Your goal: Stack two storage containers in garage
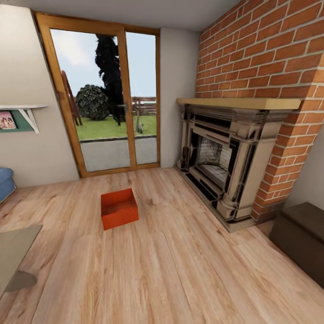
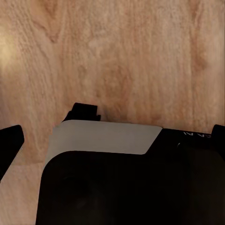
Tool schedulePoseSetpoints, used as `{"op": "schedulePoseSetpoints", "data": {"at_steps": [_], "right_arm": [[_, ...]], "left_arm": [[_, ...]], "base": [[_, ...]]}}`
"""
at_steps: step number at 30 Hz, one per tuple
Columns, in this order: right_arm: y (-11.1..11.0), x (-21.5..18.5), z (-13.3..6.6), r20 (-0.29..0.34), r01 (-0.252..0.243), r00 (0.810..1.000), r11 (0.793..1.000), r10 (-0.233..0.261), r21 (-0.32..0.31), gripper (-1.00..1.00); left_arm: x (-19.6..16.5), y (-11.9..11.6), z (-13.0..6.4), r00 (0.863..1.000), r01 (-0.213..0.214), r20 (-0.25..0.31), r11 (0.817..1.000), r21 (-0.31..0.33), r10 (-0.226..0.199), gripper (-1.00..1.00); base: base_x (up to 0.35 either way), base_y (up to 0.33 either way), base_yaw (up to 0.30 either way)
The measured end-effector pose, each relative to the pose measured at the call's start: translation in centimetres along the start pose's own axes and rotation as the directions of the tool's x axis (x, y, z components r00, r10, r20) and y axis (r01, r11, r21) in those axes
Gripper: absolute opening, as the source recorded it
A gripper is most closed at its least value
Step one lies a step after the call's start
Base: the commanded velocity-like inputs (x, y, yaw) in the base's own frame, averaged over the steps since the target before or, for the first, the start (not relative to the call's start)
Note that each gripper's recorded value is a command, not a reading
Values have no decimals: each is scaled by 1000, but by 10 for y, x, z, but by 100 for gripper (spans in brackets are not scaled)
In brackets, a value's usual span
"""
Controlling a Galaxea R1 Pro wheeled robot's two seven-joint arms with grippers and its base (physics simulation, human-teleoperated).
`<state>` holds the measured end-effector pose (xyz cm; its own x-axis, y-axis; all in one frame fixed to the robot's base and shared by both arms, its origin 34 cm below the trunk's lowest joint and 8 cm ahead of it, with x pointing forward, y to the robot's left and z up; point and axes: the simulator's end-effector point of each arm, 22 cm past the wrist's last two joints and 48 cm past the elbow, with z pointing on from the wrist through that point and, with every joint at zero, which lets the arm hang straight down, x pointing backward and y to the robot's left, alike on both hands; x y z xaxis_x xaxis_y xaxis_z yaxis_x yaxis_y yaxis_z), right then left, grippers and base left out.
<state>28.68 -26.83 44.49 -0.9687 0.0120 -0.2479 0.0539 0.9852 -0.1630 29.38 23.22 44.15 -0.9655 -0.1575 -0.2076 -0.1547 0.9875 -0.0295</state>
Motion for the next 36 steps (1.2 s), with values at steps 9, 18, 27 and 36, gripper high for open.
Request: {"op": "schedulePoseSetpoints", "data": {"at_steps": [9, 18, 27, 36], "right_arm": [[0, 0, 0, 0, 0, 1000, 1000, 0, 0, 100], [0, 0, 0, 0, 0, 1000, 1000, 0, 0, 100], [0, 0, 0, 0, 0, 1000, 1000, 0, 1, 100], [0, 0, 0, 0, 0, 1000, 1000, 0, 1, 100]], "left_arm": [[0, 0, 0, 1000, 0, 0, 1000, 0, 0, 100], [0, 1, 0, 1000, 0, 0, 1000, -2, 0, 100], [0, 0, 0, 1000, 0, 0, 1000, -1, 0, 100], [0, 1, 0, 1000, 0, 1, 1000, -1, 0, 100]], "base": [[324, 0, 262], [325, 0, 269], [325, 0, 269], [324, 0, 269]]}}
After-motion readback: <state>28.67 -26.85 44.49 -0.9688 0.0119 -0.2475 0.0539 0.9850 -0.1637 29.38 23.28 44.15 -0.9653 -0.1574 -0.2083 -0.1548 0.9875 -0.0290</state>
